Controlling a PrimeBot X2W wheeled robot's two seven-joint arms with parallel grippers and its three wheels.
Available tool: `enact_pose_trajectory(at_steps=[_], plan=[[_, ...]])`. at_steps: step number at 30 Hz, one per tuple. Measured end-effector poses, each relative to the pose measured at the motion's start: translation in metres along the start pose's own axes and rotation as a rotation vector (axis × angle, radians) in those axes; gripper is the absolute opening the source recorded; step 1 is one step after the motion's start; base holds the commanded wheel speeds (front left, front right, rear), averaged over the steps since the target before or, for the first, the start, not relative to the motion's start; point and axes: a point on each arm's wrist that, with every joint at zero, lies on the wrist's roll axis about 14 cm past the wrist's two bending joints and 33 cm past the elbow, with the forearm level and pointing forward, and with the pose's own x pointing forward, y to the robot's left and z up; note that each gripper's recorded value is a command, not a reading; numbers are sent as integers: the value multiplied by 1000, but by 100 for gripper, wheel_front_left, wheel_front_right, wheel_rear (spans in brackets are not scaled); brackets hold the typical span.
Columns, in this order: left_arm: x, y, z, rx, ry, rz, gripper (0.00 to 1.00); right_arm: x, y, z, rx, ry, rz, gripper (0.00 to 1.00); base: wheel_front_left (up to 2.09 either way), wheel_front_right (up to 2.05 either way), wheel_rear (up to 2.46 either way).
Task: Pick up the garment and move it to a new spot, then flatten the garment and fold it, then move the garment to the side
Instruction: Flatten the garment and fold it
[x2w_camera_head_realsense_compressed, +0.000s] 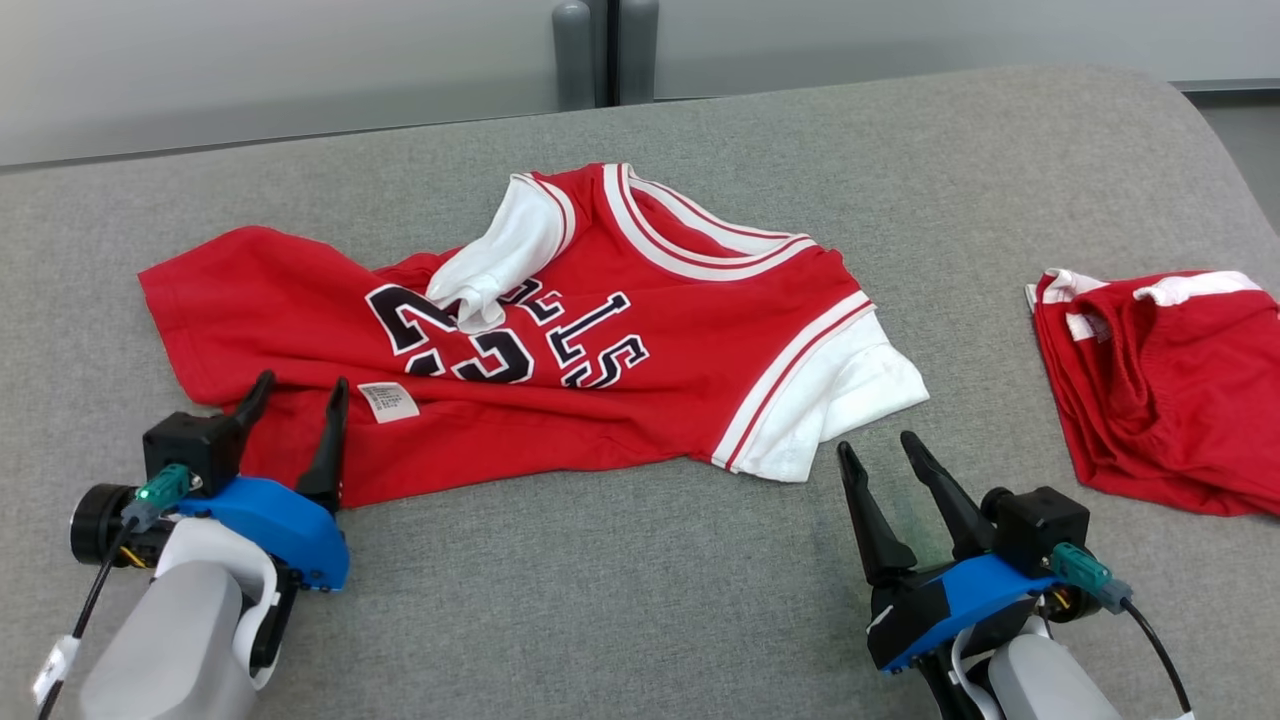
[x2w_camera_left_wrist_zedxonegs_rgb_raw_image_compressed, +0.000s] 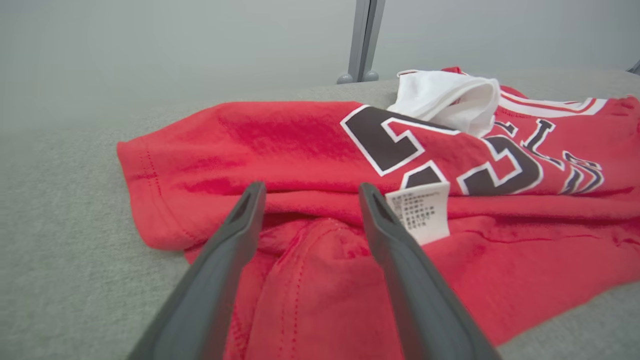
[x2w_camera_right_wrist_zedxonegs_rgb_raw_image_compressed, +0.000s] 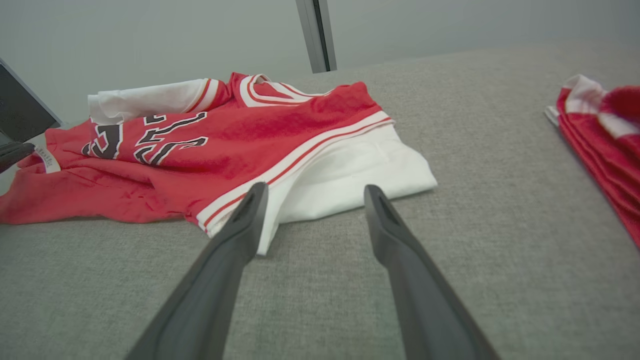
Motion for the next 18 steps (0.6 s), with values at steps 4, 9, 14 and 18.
enact_pose_trajectory(at_steps=[4,9,14,18], plan=[[5,1,-5,48,35,-12,100,-3,-2,-5,0,16,-8,100,0,0,0],[4,-9,-23,79,103,-45,98,-6,-6,-8,0,25,-20,100,0,0,0],[-1,-12,-34,73,132,-50,73,-5,-8,-8,2,25,-27,100,0,0,0],[-7,-11,-35,60,132,-41,17,-3,-4,-9,0,30,-13,100,0,0,0]])
